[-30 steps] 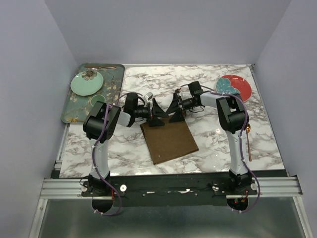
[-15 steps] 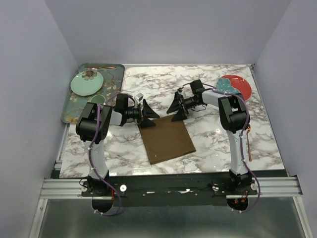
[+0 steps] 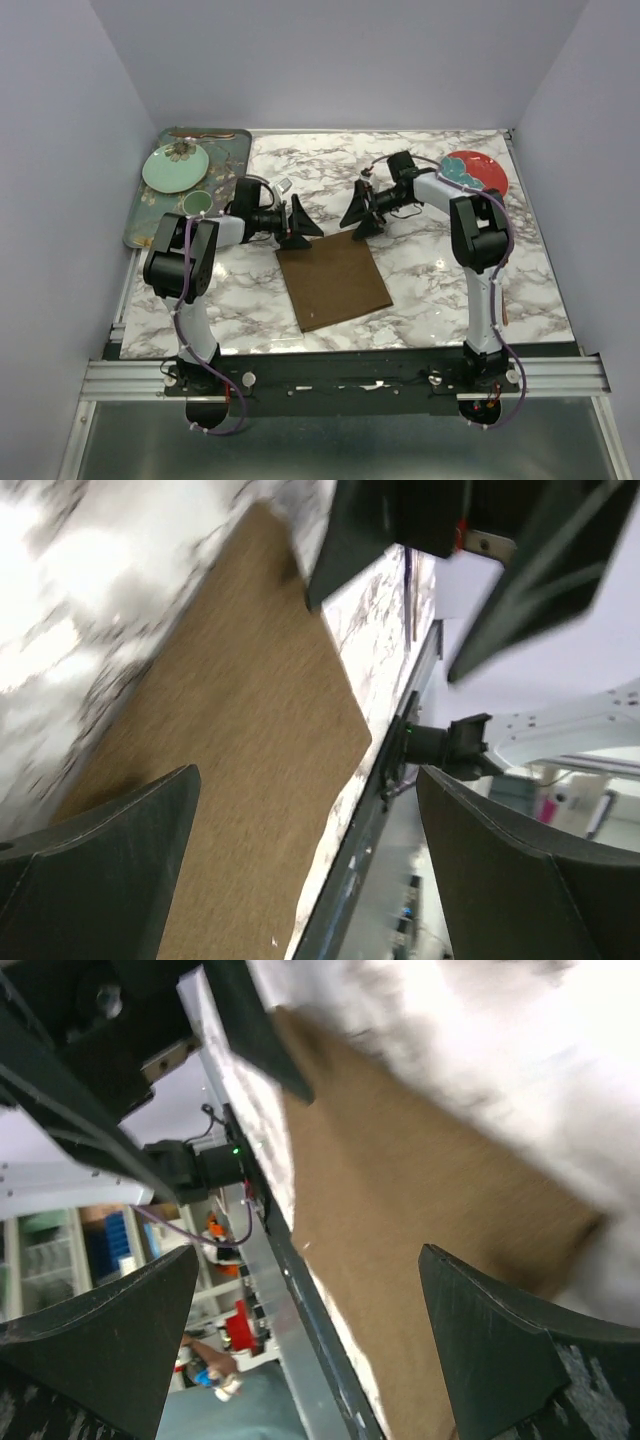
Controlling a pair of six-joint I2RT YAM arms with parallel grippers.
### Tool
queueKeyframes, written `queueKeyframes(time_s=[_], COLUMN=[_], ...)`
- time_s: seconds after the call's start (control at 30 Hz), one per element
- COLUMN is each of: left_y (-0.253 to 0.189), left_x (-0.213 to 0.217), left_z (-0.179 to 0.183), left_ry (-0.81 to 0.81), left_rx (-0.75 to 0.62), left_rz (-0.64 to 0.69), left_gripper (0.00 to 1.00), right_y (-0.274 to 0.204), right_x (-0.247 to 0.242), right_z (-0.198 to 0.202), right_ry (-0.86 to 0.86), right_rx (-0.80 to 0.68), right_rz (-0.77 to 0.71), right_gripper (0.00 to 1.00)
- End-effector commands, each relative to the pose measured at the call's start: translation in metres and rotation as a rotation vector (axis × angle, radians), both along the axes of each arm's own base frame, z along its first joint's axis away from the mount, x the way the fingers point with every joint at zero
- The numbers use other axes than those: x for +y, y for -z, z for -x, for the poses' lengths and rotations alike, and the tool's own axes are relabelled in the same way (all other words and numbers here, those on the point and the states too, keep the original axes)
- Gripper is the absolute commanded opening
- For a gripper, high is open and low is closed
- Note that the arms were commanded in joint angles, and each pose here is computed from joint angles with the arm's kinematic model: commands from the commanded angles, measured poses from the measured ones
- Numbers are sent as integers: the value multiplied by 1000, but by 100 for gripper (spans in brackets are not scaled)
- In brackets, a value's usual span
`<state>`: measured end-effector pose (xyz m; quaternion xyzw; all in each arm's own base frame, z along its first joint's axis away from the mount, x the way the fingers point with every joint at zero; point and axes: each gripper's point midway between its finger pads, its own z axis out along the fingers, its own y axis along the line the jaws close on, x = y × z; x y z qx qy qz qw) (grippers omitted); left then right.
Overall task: Fold the napkin into a case and place the utensils inside
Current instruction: Smooth out the square-folded napkin at the center of the board.
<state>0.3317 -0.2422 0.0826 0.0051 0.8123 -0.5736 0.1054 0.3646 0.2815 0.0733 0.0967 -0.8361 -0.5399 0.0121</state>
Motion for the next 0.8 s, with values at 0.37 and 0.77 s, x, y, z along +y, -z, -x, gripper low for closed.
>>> queueKeyframes(time_s=[0.37, 0.77], left_y=[-6, 55], left_x=[-81, -76], left_z=[9, 6], left_ry=[132, 133], left_rx=[-138, -28], left_rz=[-170, -297], left_gripper=[0, 0], right_y=[-41, -21], right_x=[-23, 15], right_z=[105, 82], right_ry=[8, -6], right_rx=[51, 177], right_rz=[-52, -105], right_gripper=[100, 100])
